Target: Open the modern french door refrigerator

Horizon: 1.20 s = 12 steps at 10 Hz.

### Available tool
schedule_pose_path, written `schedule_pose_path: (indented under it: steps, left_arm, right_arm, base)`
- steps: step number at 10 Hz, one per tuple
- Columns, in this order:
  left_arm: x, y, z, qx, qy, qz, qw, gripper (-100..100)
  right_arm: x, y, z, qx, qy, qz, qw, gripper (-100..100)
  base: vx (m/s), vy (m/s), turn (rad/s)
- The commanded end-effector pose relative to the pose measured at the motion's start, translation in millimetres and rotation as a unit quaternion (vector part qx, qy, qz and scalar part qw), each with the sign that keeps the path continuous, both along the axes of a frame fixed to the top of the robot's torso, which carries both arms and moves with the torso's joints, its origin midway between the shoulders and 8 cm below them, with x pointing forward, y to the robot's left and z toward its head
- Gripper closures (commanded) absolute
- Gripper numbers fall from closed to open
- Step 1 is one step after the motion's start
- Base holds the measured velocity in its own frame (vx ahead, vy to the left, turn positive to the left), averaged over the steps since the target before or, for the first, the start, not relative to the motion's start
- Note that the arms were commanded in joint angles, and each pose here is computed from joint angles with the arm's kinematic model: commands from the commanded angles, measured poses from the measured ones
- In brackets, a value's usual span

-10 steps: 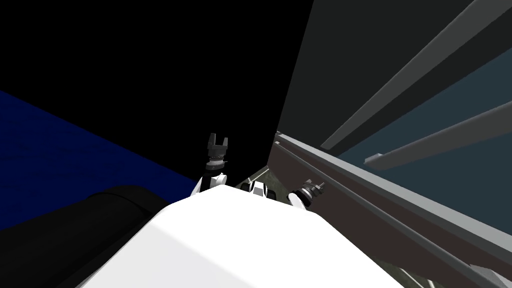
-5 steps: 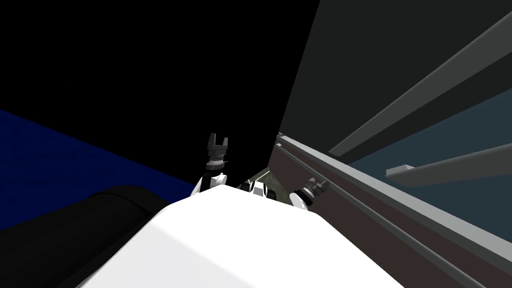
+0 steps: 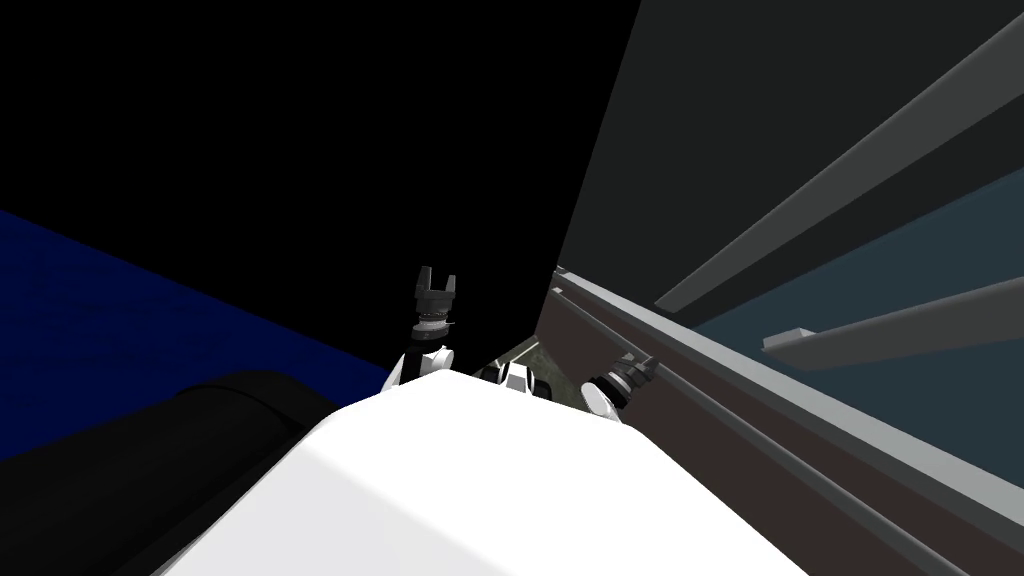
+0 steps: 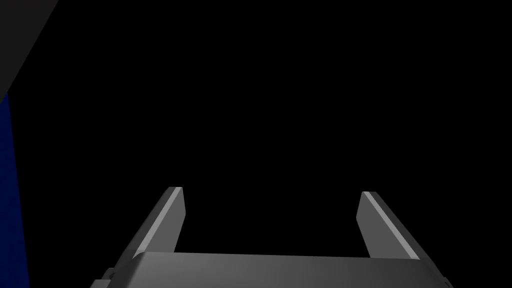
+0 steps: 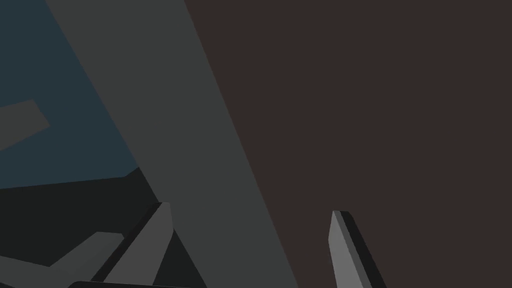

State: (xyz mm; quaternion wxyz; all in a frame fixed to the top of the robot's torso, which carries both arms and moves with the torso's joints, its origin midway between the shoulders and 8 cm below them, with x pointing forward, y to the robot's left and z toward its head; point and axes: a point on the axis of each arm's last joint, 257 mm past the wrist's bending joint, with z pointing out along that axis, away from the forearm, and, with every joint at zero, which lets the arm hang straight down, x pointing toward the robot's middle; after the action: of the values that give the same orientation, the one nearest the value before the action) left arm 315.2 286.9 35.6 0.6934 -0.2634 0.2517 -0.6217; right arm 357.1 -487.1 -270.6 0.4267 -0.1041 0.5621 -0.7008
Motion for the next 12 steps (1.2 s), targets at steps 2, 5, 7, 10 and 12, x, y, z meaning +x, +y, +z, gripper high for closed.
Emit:
schedule_pose_path:
  steps: [2,5,7,10,12]
  left_arm:
    - [0.0,0.0,0.0,0.000,0.000,0.000,1.0000,0]
    - [0.0,-0.1,0.1,0.000,0.000,0.000,1.0000,0]
    - [0.0,0.0,0.0,0.000,0.000,0.000,1.0000,0]
    - [0.0,-0.1,0.1,0.000,0.000,0.000,1.0000,0]
    - [0.0,0.0,0.0,0.000,0.000,0.000,1.0000,0]
  right_arm:
    - [4.5,0,3.7,-0.002,0.000,0.001,1.0000,100]
    - [12.2,2,2.8,0.002,0.009,0.006,0.9999,100]
    - [11.6,3,5.5,-0.001,0.005,0.005,1.0000,100]
    - [13.8,10,3.9,0.001,0.008,0.010,0.9999,100]
    - [17.8,16,4.4,0.002,0.005,-0.007,1.0000,100]
  base:
    - [-0.100,0.091,-0.026]
    - [-0.146,0.154,-0.022]
    - [-0.096,0.082,-0.013]
    - [-0.140,0.157,-0.026]
    - [-0.094,0.022,0.079]
